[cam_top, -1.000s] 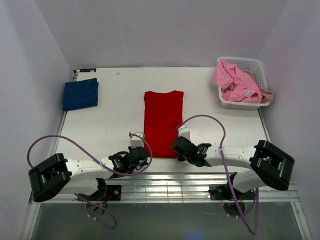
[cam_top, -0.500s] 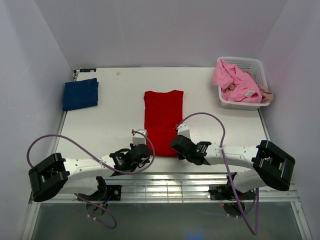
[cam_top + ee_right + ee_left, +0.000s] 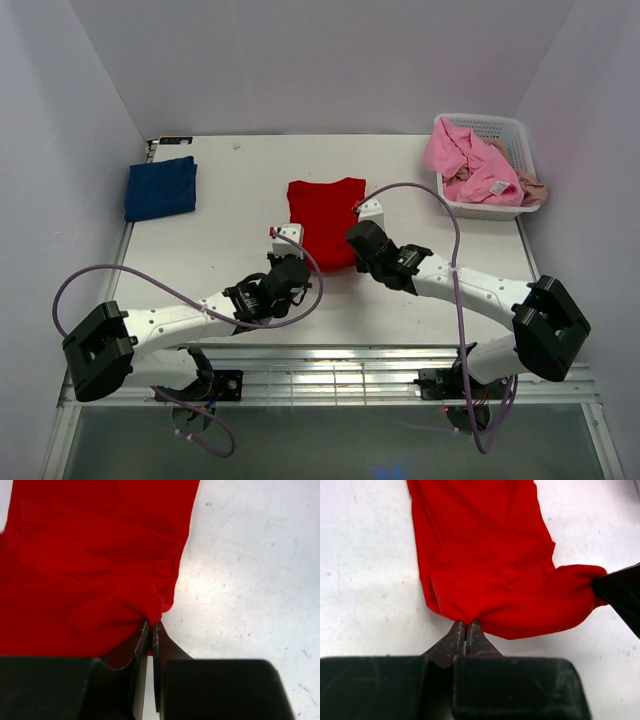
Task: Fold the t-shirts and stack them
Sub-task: Fold the long partially folded tshirt into a neat square
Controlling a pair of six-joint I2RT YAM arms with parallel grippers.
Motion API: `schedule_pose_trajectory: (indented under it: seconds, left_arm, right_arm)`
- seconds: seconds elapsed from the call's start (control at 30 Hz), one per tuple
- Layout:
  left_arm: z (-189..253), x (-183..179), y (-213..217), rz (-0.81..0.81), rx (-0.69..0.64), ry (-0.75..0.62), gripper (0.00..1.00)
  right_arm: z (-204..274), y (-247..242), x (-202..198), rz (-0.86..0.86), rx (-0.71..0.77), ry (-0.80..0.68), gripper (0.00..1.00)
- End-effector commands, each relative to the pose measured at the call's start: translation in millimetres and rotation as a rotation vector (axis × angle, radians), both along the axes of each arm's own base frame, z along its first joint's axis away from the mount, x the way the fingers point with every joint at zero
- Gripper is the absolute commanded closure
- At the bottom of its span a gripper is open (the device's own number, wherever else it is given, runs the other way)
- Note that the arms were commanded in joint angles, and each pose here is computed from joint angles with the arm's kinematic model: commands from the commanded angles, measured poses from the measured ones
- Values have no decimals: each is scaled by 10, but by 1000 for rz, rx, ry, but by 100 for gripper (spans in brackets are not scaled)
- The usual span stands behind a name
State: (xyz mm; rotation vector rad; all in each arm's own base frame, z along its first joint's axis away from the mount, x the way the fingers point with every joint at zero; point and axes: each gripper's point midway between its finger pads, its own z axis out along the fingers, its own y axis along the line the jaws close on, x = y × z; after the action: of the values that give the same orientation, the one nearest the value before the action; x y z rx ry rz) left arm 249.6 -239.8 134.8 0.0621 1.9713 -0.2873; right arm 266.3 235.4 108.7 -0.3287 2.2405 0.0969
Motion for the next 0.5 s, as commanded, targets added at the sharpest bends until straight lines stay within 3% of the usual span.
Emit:
schedule_pose_trajectory:
  seconds: [0.0,0.47]
  left_arm:
    - [337,294,-43,43,-22,-111,100]
    - [688,1059,-69,85,-24,-239,100]
  right_arm:
    - [315,2,360,-1,9,-84,91]
    - [769,271,1315,57,-7,-188,91]
